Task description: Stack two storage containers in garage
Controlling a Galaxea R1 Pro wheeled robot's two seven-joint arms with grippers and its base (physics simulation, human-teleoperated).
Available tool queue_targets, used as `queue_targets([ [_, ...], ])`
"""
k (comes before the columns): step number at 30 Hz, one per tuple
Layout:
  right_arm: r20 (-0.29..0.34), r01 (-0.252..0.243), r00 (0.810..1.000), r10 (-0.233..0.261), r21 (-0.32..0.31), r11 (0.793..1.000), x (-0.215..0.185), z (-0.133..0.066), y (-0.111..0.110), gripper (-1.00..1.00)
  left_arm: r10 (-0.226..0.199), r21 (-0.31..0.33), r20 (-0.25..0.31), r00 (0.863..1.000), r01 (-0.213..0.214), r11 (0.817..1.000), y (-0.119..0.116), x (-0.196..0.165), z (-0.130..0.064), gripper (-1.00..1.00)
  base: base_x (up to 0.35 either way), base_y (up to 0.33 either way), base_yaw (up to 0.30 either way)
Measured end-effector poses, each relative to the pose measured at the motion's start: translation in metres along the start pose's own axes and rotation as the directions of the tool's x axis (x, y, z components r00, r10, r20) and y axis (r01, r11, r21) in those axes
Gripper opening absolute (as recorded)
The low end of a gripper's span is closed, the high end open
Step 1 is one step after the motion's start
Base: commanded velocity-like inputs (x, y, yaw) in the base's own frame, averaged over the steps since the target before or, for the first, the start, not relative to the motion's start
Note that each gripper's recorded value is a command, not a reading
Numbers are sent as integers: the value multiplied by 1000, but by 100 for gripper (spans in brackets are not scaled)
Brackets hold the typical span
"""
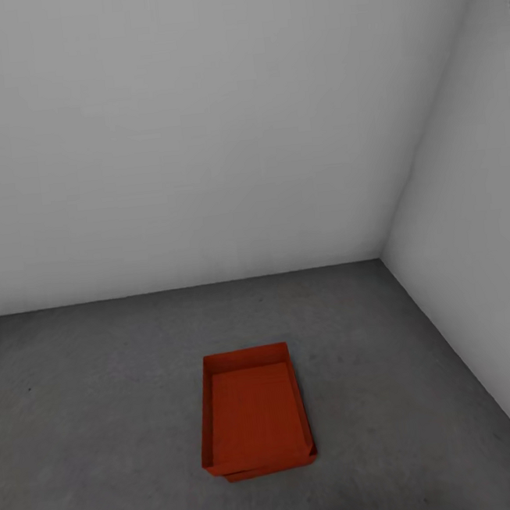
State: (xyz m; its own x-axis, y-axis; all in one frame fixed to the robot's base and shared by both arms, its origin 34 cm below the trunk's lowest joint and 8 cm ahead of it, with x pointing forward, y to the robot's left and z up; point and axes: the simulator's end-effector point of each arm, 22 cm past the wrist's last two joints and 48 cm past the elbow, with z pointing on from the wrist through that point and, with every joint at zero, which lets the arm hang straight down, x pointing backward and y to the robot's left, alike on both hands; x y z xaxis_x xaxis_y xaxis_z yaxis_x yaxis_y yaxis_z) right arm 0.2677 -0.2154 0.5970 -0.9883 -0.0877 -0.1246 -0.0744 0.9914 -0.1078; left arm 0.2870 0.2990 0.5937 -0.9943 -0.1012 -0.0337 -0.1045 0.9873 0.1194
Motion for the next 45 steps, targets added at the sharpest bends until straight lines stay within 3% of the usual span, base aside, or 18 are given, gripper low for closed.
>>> queue_targets([
  [12, -1, -8, 1000, 8, -14, 1000, 8, -3, -1, 100, 10, 10, -73, 997, -9, 1000, -4, 66, -4, 100, 0, 0, -80],
  [24, -24, 7, 1000, -8, -29, 1000, 21, -4, -9, 100, 9, 12, -60, 998, -8, 1000, -5, 63, -6, 100, 0, 0, -82],
  [31, -67, 15, 998, -17, -38, 999, 56, -10, -5, 100, 7, 14, -50, 999, -6, 1000, -6, 59, -8, 100, 0, 0, -81],
  [45, -86, -5, 996, 2, -41, 999, 72, -15, 1, 100, 2, 9, -42, 999, -1, 1000, -3, 57, -9, 100, 0, 0, -44],
])
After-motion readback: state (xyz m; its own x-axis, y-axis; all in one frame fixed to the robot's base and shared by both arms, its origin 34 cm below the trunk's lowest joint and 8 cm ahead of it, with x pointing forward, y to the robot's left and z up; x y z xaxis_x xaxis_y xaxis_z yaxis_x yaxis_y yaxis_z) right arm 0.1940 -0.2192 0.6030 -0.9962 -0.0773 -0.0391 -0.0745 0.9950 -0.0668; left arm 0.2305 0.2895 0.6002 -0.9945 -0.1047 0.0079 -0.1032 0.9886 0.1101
